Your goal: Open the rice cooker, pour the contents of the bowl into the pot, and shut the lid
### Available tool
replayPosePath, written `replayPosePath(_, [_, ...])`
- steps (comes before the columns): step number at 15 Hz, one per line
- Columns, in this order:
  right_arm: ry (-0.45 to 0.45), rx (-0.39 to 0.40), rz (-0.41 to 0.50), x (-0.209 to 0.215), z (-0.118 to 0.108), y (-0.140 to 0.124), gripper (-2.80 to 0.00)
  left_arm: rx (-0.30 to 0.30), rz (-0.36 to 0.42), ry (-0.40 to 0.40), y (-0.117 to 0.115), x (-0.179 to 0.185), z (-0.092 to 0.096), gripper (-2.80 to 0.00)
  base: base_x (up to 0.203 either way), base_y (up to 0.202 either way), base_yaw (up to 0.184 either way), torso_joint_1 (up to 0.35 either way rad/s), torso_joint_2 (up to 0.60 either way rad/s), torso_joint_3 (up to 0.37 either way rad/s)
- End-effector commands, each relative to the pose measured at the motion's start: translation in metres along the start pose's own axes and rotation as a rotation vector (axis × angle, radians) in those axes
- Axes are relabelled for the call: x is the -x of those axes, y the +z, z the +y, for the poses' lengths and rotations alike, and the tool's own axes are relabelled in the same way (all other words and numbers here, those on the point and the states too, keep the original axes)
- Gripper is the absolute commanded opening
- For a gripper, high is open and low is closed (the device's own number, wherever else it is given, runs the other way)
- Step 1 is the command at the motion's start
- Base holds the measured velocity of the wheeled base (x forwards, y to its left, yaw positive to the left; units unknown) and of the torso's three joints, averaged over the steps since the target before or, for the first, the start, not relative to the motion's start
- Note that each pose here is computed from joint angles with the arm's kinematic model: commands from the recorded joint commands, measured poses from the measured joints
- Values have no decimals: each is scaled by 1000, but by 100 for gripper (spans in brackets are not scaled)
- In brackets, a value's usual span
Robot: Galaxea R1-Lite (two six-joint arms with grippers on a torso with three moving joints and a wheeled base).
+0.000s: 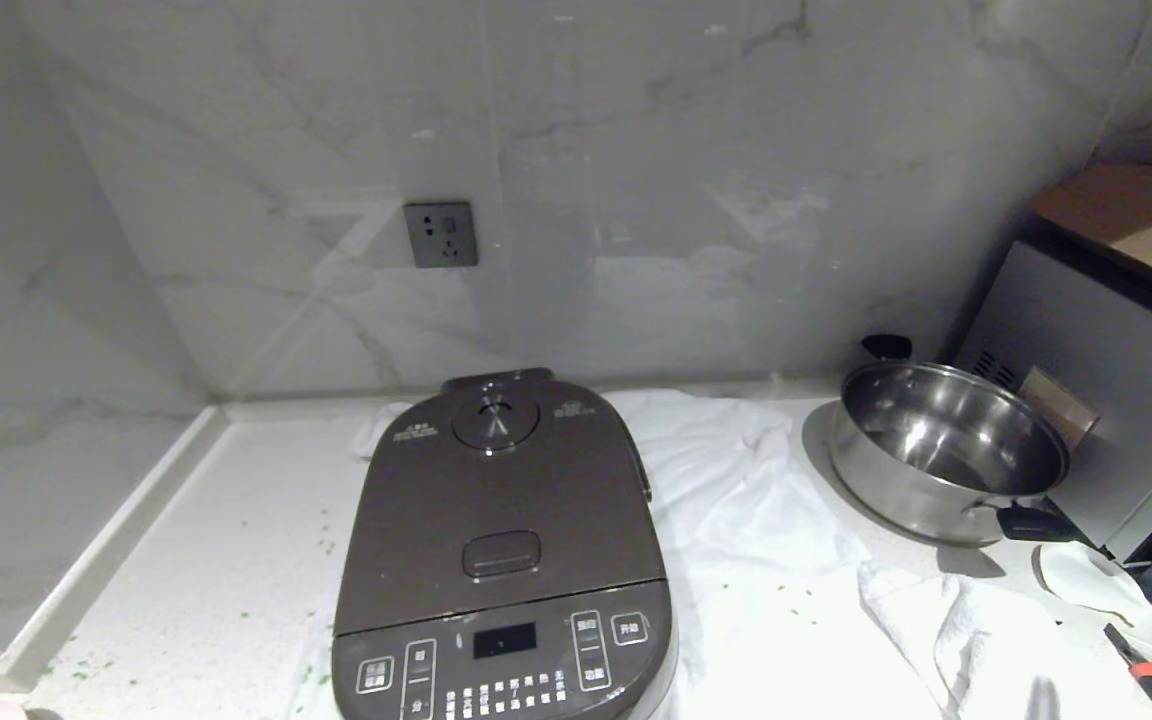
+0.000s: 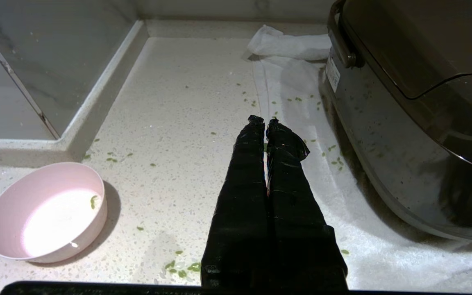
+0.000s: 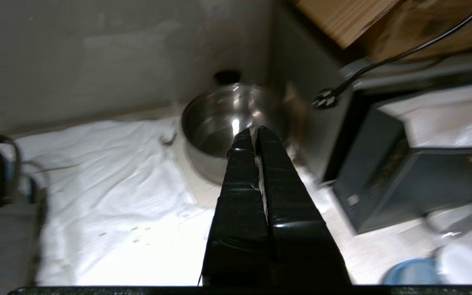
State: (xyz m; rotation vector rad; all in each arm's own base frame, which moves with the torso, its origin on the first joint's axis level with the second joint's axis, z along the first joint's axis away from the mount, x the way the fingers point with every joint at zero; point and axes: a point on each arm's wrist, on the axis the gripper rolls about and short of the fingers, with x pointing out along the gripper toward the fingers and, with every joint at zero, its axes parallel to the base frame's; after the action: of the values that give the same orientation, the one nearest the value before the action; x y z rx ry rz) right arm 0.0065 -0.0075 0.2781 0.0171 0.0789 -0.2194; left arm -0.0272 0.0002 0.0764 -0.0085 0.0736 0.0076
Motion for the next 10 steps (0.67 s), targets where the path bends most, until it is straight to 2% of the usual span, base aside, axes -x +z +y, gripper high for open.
replayPosePath(1, [-59, 18, -92, 29, -11, -9, -280, 0, 0, 0, 0, 0, 0, -280, 0, 0, 0, 0, 0, 0])
replayPosePath(4, [-154, 93, -124, 47, -12, -28, -280, 0, -3, 0, 0, 0, 0, -280, 0, 0, 0, 0, 0, 0])
replayPosePath(5, [-142, 110, -143, 54, -13, -34, -280, 0, -2, 0, 0, 0, 0, -280, 0, 0, 0, 0, 0, 0])
replayPosePath(7, [-48, 130, -192, 67, -13, -51, -280, 0, -3, 1, 0, 0, 0, -280, 0, 0, 0, 0, 0, 0])
replayPosePath(10, [16, 143, -191, 69, -13, -82, -280, 0, -2, 0, 0, 0, 0, -280, 0, 0, 0, 0, 0, 0])
